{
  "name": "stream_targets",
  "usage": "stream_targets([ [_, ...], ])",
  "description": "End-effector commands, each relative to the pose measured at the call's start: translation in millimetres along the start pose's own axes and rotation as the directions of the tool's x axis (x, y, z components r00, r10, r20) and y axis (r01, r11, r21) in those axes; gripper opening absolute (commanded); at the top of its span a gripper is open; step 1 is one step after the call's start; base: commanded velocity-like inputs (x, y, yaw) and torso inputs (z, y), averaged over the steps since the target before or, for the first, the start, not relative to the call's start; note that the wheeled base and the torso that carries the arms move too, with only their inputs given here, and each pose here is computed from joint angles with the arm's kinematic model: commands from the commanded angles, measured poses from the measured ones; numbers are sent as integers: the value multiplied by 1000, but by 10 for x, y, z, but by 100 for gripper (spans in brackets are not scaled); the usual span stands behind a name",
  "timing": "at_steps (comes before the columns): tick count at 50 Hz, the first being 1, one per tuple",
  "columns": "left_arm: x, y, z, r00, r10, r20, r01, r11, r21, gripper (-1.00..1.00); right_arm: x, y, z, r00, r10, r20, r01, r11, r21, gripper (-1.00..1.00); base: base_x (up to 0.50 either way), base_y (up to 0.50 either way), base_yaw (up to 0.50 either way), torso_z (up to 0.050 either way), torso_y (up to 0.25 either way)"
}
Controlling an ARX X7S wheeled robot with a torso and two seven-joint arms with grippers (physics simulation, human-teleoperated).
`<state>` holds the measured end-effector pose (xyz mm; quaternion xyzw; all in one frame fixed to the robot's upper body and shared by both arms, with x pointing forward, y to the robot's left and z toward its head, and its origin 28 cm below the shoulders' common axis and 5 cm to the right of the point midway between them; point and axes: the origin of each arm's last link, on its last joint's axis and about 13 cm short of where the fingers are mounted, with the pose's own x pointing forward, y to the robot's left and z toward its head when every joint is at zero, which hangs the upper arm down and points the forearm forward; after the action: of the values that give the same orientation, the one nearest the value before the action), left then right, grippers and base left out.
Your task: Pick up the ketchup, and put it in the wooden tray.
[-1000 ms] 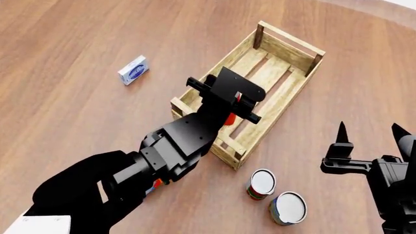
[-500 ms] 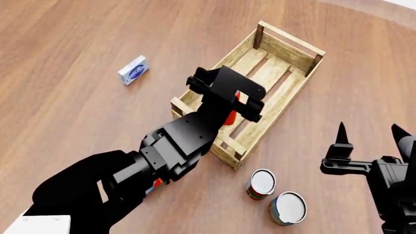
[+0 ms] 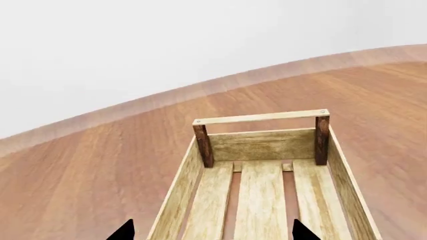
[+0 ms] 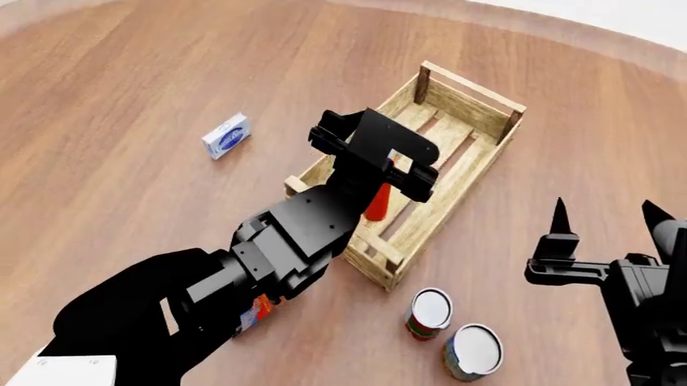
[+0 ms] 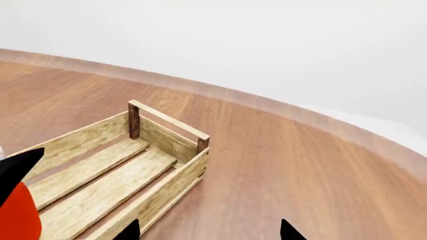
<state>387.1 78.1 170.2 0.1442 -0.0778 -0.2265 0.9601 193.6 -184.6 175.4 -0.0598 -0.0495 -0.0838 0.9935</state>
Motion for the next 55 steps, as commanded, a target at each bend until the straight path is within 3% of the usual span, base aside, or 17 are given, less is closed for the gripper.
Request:
stream_targets([
  [1,1,-1,2,1000,1,1,-1,1000,-5,100,-3,23,39,1000,6,8,-6,1000,-5,100,0,0,0,-27,250],
  [19,-1,-7,0,1000,-27,2,27,998,-58,100,-5,39,56,1000,11,16,-11,1000,-5,100,0,0,0,-27,250],
  [31,0,-15,3,998,-7,59,14,992,-126,100,-28,61,79,999,19,31,-19,1000,-4,100,0,0,0,-27,249],
  [34,112,159,388,997,0,77,10,992,-127,100,-40,63,89,999,23,36,-22,1000,-5,100,0,0,0,-27,227],
  [42,-399,429,617,996,-25,89,35,994,-105,100,-60,81,107,998,33,48,-32,999,-13,100,0,0,0,-26,190],
  [48,-698,517,571,995,-15,94,28,990,-137,100,-105,100,145,997,48,57,-47,999,-15,100,0,0,0,-17,84],
  [55,-1183,678,433,996,58,65,-46,983,-178,100,-170,126,177,996,64,64,-63,998,-13,100,0,0,0,-3,7],
])
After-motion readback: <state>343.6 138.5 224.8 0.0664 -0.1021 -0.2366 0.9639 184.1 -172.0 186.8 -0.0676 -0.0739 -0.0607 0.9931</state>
